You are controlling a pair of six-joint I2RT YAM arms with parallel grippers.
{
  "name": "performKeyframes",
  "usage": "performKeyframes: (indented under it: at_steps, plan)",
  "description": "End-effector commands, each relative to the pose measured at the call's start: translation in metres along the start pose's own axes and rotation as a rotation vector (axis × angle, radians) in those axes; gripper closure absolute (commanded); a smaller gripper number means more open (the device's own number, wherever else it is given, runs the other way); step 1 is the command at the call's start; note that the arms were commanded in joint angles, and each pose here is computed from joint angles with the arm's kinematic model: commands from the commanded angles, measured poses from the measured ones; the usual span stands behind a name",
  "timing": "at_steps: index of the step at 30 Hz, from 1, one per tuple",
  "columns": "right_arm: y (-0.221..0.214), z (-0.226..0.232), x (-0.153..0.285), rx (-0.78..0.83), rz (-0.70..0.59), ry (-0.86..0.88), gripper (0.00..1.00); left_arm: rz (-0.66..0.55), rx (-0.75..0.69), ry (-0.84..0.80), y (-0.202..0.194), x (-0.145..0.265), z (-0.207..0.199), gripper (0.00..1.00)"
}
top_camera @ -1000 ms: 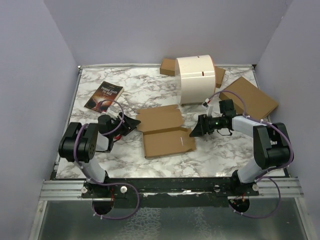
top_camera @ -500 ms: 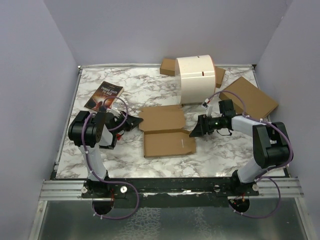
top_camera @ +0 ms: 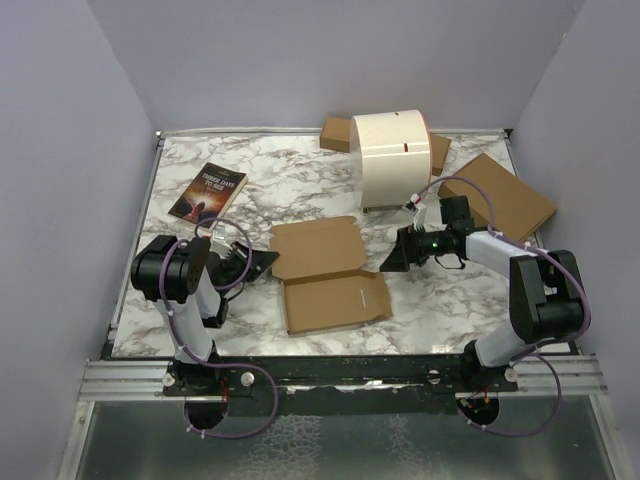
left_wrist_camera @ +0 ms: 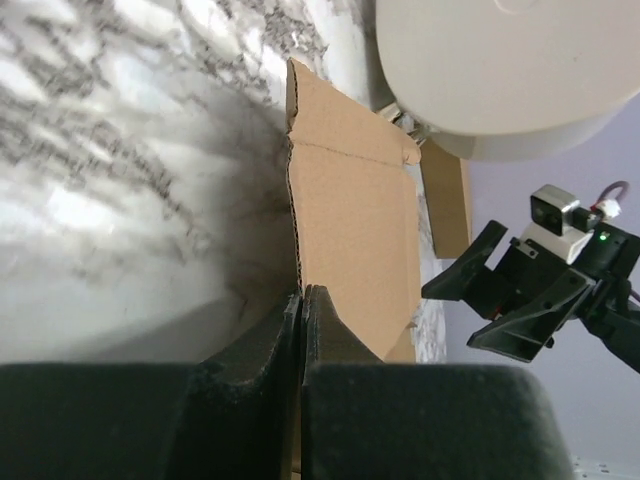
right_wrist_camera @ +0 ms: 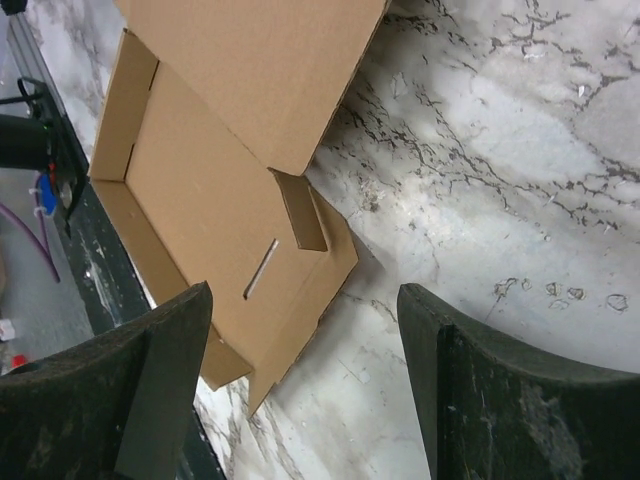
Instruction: Fold the paper box
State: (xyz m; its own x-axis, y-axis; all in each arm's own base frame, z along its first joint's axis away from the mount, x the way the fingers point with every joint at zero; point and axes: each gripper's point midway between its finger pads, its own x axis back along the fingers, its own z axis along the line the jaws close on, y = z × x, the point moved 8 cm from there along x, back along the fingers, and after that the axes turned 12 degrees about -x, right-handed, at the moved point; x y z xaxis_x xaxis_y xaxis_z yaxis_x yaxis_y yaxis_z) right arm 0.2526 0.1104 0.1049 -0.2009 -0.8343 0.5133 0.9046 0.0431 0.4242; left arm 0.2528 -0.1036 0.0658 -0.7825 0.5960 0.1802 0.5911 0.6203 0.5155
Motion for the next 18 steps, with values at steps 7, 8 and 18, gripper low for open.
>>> performKeyframes:
  at_steps: [7, 8, 18]
  plan:
    - [0.014, 0.013, 0.006, 0.172, -0.025, 0.061, 0.25, -0.316, -0.376, -0.139, 0.022, 0.036, -0.051, 1.00]
    - [0.014, 0.013, 0.005, 0.172, -0.022, 0.063, 0.25, -0.337, -0.402, -0.146, 0.024, 0.039, -0.054, 1.00]
    - [0.021, 0.042, -0.008, 0.555, -0.004, 0.167, 0.20, -0.459, -0.672, -0.199, 0.029, 0.054, -0.077, 1.00]
